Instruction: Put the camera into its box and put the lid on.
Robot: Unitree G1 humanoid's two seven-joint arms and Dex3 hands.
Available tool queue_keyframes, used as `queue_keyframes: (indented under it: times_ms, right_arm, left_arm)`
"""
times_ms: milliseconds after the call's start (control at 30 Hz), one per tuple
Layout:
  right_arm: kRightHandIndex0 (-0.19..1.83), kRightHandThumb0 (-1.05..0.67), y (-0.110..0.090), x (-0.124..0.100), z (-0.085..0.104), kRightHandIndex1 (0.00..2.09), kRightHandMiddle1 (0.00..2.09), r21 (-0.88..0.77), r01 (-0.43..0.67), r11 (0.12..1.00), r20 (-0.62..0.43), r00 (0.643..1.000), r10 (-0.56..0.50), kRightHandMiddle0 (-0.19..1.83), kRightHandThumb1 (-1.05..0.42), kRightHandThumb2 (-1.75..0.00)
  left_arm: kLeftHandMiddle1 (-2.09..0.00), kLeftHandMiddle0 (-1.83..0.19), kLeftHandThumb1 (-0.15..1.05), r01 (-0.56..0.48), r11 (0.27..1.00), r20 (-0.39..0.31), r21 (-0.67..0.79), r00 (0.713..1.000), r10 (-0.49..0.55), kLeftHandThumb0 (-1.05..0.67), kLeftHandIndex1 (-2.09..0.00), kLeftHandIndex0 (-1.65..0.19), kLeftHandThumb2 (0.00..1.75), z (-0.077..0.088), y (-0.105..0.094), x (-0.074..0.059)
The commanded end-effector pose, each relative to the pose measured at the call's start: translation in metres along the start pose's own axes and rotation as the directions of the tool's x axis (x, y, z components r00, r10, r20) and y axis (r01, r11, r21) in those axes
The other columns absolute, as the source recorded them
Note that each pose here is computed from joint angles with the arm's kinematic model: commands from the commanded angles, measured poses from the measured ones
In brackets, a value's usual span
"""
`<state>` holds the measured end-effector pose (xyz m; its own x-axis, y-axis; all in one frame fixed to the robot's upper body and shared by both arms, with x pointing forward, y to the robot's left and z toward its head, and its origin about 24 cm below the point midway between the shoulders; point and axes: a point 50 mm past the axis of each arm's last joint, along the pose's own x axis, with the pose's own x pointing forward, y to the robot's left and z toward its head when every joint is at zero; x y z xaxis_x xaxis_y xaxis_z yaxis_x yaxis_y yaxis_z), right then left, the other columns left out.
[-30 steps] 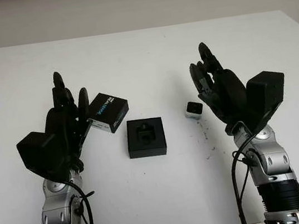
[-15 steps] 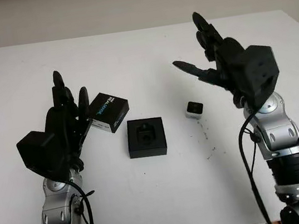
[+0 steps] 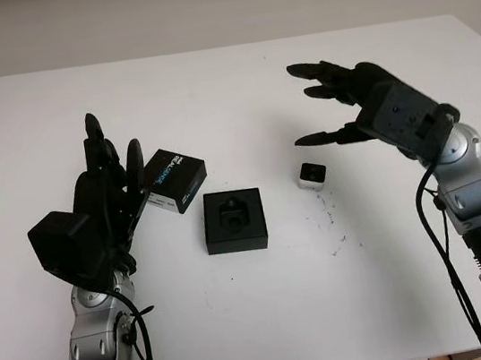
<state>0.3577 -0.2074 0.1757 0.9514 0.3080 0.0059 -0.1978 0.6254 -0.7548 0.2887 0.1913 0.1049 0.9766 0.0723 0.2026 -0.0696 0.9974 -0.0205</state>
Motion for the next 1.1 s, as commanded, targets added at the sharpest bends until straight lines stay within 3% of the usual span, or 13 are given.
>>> queue_keyframes:
  times_ms: [0,300,567,767,1067]
  right_arm:
    - [0.33,-0.27,-0.011,0.001,0.003,0.24,0.22,-0.051,-0.021,0.999,0.018,1.0,0.022,0.25,-0.78,-0.05]
    - [0.3,-0.2,-0.029,0.001,0.002,0.18,0.16,-0.315,-0.175,0.933,0.002,0.983,0.186,0.3,-0.78,-0.05]
    - [0.35,-0.18,-0.032,0.002,0.012,0.14,0.09,-0.631,-0.245,0.736,-0.028,0.955,0.294,0.4,-0.78,-0.05]
    - [0.39,-0.14,-0.025,0.001,0.012,0.12,0.08,-0.755,-0.236,0.611,0.003,0.932,0.363,0.43,-0.8,-0.06]
    - [0.46,-0.08,-0.017,0.001,0.005,0.12,0.07,-0.768,-0.167,0.618,0.113,0.915,0.388,0.48,-0.81,-0.06]
  left_arm:
    - [0.0,0.19,1.05,0.005,1.0,0.015,0.001,1.0,-0.005,-0.59,0.0,0.19,0.52,0.003,-0.002,0.0]
    - [0.0,0.19,1.05,0.012,1.0,0.006,-0.008,1.0,-0.012,-0.58,0.0,0.19,0.53,0.0,-0.003,-0.001]
    - [0.0,0.19,1.05,0.012,1.0,-0.002,-0.021,1.0,-0.012,-0.58,0.0,0.19,0.52,-0.002,-0.003,-0.003]
    - [0.0,0.19,1.05,0.008,1.0,-0.008,-0.025,1.0,-0.008,-0.58,0.0,0.19,0.51,-0.003,-0.003,-0.004]
    - [0.0,0.19,1.05,0.004,1.0,-0.012,-0.014,1.0,-0.004,-0.58,0.0,0.19,0.52,-0.004,-0.002,-0.007]
